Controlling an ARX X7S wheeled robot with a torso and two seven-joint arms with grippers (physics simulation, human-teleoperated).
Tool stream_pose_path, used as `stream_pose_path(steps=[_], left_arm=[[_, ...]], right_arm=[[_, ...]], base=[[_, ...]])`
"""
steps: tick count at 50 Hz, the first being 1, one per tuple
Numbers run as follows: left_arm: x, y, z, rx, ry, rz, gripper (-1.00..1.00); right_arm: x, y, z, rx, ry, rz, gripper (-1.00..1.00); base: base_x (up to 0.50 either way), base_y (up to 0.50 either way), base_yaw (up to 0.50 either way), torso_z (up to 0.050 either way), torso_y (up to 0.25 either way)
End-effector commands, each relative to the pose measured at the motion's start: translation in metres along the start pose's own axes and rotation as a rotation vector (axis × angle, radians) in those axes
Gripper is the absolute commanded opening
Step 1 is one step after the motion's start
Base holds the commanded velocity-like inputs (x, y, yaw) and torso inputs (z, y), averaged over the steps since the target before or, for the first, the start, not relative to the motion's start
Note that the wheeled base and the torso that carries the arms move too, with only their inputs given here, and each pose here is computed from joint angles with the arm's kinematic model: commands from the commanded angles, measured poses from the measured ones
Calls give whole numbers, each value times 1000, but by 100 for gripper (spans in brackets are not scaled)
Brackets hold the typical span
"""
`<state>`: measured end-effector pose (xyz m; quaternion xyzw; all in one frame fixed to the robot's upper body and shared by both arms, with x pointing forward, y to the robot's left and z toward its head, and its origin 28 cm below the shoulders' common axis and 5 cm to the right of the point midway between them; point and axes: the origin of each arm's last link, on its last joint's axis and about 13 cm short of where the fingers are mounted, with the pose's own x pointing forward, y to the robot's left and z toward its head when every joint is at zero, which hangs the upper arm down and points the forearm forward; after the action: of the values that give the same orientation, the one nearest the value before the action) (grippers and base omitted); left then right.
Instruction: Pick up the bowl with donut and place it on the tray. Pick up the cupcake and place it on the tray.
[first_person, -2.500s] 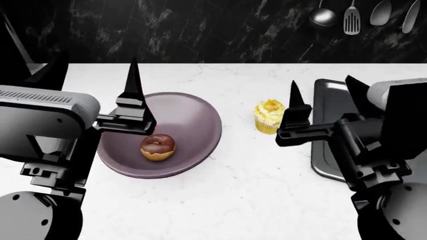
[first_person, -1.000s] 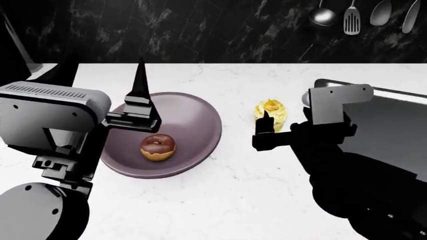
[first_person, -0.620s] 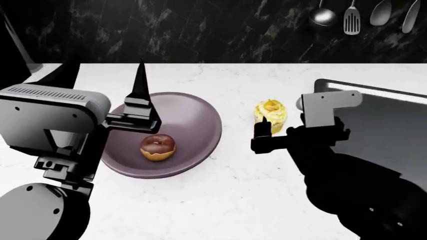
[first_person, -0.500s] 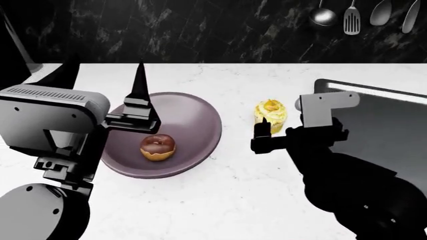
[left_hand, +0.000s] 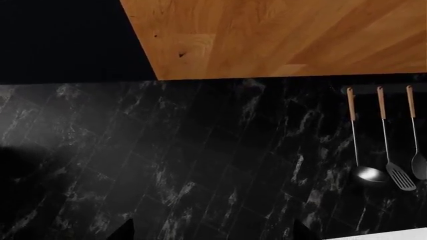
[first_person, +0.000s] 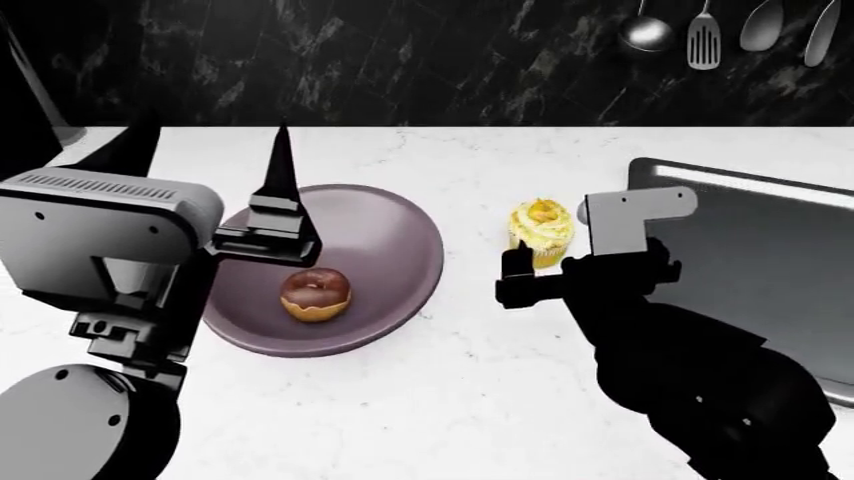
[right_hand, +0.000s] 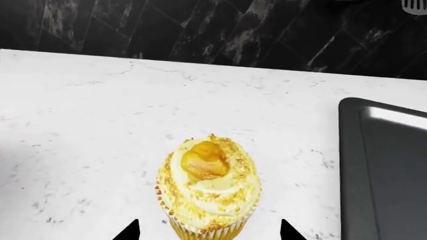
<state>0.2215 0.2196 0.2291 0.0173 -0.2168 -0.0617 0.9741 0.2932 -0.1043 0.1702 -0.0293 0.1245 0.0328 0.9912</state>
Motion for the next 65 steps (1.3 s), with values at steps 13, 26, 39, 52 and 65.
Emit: stream_pose_path(steps=[13, 26, 39, 52, 65], left_arm=[[2, 0, -3, 3, 8, -3, 100], [2, 0, -2, 4, 7, -6, 100], [2, 0, -2, -5, 3, -6, 100], [3, 0, -3, -1, 4, -8, 100], [4, 0, -6, -1, 8, -5, 100]], right_arm=[[15, 2, -1, 12, 6, -16, 100], [22, 5, -4, 17, 16, -15, 100], [27, 5, -7, 15, 27, -5, 100], [31, 5, -11, 26, 30, -6, 100], [38, 6, -12, 33, 36, -13, 100]], base=[[0, 0, 0, 0, 0], [0, 0, 0, 0, 0], [0, 0, 0, 0, 0], [0, 0, 0, 0, 0], [0, 0, 0, 0, 1]])
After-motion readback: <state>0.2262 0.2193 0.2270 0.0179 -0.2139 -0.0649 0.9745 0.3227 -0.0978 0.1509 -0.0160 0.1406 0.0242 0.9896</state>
